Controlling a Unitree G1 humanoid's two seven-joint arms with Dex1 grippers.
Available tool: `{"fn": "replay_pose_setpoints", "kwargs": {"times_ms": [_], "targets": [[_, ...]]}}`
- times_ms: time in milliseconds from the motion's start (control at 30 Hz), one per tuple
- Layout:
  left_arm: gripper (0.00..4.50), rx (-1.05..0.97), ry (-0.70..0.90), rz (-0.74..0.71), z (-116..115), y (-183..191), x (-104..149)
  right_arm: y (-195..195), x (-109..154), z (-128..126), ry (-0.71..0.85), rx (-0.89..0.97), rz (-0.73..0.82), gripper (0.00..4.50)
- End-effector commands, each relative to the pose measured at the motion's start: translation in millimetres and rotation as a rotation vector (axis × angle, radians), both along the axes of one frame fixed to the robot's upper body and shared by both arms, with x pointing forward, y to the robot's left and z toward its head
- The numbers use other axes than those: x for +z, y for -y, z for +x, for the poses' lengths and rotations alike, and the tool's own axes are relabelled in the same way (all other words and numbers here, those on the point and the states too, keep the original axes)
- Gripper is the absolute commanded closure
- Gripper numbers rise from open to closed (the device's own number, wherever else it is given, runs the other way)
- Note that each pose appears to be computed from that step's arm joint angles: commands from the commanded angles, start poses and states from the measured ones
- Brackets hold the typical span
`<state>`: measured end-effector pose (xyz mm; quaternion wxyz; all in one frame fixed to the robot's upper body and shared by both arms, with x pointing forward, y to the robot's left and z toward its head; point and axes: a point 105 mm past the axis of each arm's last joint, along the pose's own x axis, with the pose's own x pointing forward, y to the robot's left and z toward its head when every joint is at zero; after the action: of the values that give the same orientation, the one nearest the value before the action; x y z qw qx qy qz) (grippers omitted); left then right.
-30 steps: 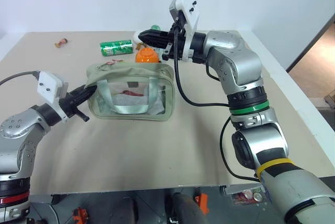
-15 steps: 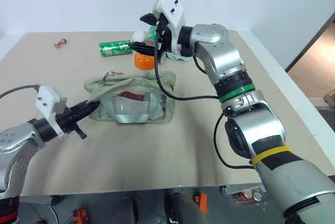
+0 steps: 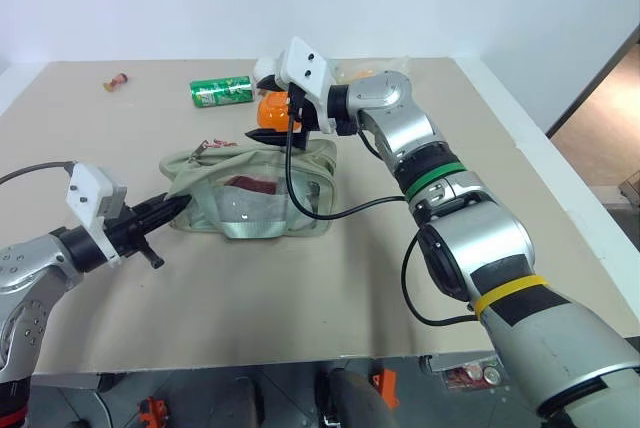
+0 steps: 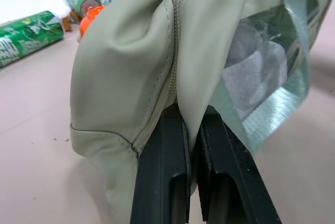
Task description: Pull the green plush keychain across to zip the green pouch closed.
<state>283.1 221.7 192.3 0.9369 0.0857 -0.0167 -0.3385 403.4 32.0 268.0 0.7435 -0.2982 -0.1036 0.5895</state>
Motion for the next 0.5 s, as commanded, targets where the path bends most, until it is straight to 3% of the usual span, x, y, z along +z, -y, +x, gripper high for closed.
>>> {"fn": "replay_pose_setpoints", "kwargs": {"times_ms": [33, 233, 500], "targets": [[4.5, -0.027, 0.053, 0.032, 1, 6, 16, -8, 0, -11, 0.003, 0.065, -0.003, 0.02], [4.5, -0.054, 0.104, 0.015, 4, 15, 33, -14, -29, -26, -0.069, 0.14, -0.073, 0.02], [4.5, -0.055, 0.082, 0.017, 2, 17, 24, -21, -42, -38, -0.11, 0.178, -0.11, 0.02]]}}
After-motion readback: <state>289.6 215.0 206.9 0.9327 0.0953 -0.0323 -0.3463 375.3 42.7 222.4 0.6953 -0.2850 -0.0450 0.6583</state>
